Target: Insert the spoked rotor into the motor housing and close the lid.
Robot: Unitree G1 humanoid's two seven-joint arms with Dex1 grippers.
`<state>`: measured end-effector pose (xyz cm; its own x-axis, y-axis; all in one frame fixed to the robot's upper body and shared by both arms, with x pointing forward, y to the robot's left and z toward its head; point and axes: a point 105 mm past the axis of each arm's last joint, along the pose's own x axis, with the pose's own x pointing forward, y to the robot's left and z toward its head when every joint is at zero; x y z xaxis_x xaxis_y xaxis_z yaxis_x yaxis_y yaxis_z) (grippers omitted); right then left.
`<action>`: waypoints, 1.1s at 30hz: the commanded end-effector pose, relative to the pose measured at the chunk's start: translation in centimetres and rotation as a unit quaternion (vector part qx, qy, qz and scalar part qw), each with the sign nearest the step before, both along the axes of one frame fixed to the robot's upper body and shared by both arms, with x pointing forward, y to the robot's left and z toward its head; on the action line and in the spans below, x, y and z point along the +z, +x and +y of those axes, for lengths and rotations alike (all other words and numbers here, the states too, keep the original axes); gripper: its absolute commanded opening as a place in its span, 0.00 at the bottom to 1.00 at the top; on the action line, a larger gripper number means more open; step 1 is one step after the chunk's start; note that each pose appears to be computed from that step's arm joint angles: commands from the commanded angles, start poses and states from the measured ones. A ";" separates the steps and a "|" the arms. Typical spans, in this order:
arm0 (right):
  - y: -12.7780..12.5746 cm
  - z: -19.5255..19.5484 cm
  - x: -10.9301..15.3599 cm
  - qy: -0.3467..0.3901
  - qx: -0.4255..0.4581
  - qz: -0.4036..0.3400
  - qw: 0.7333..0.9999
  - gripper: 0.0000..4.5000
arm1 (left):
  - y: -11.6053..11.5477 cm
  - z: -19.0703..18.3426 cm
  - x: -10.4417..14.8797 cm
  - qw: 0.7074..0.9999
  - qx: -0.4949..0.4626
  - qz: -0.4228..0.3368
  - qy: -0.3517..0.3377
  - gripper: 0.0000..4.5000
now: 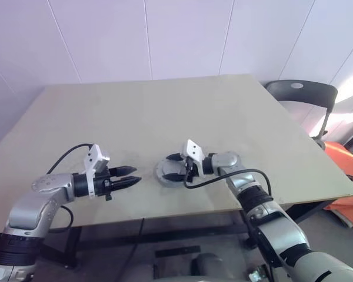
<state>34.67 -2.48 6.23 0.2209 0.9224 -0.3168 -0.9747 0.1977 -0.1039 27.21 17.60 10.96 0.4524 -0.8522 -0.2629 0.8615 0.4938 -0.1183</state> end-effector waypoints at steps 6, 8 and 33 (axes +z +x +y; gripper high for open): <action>0.1 0.6 0.1 -0.007 0.007 -0.004 1.000 0.73 | 0.2 0.0 1.3 1.000 0.004 -0.025 -0.007 0.47; 0.1 0.5 -0.1 -0.011 0.009 -0.003 1.000 0.73 | 0.2 0.0 1.3 1.000 0.005 -0.025 -0.007 0.47; 0.1 -1.5 -5.7 -0.063 -0.054 0.086 0.993 0.73 | 1.8 0.7 1.5 0.998 0.042 -0.052 0.004 0.47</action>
